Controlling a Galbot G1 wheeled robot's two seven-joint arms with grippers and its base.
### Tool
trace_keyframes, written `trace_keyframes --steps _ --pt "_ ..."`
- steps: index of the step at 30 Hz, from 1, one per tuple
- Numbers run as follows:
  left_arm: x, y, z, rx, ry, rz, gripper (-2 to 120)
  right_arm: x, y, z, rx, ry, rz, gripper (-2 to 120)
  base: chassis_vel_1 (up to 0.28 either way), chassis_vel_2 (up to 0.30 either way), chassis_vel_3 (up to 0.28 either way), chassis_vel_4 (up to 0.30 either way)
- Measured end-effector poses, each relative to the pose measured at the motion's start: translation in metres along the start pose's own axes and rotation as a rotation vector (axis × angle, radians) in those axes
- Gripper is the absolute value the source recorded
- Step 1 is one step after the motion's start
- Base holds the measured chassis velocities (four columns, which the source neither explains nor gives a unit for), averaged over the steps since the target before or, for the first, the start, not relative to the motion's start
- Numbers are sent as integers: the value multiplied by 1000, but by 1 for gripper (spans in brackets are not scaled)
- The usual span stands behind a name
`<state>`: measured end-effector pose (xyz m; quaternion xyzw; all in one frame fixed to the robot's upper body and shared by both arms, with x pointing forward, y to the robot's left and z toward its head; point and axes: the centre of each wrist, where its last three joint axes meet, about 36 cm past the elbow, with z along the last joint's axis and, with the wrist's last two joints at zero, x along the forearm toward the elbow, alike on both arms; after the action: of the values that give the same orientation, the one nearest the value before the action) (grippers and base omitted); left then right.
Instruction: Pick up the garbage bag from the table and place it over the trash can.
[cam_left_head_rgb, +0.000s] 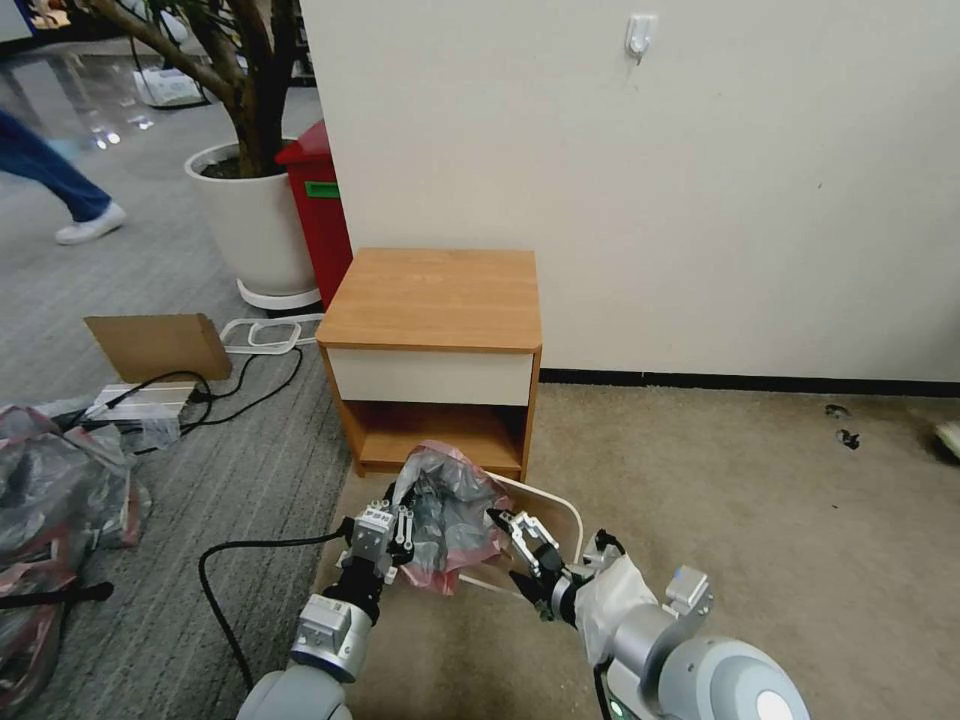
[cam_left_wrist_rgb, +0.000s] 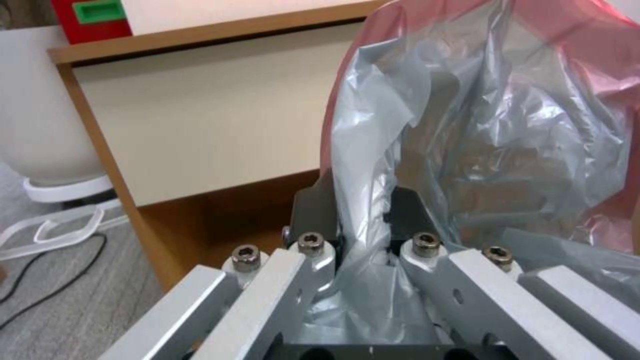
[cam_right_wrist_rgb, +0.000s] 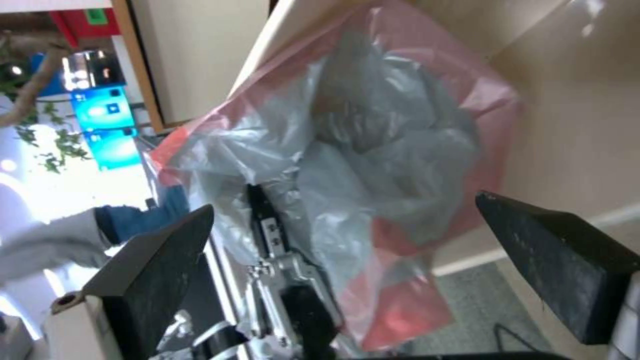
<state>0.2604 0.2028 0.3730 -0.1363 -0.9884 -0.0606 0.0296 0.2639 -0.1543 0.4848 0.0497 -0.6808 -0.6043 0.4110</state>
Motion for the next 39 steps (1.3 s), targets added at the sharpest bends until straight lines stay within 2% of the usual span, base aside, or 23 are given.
trace_keyframes --steps 2,11,24,28,30,33,34,39 --pt "0 0 -1 1 -6 4 7 -7 4 1 -41 10 -18 100 0 0 0 0" --pt "0 1 -4 2 -17 9 7 -16 4 2 -82 18 -12 100 0 0 0 0" --pt "-1 1 -8 3 -35 23 7 -34 2 -1 -30 5 12 97 0 0 0 0" --pt "-3 2 -8 1 -37 21 7 -36 3 2 -8 9 15 80 0 0 0 0" --pt "-4 3 -7 1 -36 21 7 -36 3 3 -5 10 16 76 0 0 0 0" --pt "-6 3 -5 1 -34 18 7 -36 2 5 6 18 20 61 0 0 0 0" --pt "-6 3 -5 1 -34 18 7 -36 2 5 6 18 20 61 0 0 0 0" --pt "-7 2 -4 3 -33 16 7 -38 2 4 19 18 19 43 0 0 0 0"
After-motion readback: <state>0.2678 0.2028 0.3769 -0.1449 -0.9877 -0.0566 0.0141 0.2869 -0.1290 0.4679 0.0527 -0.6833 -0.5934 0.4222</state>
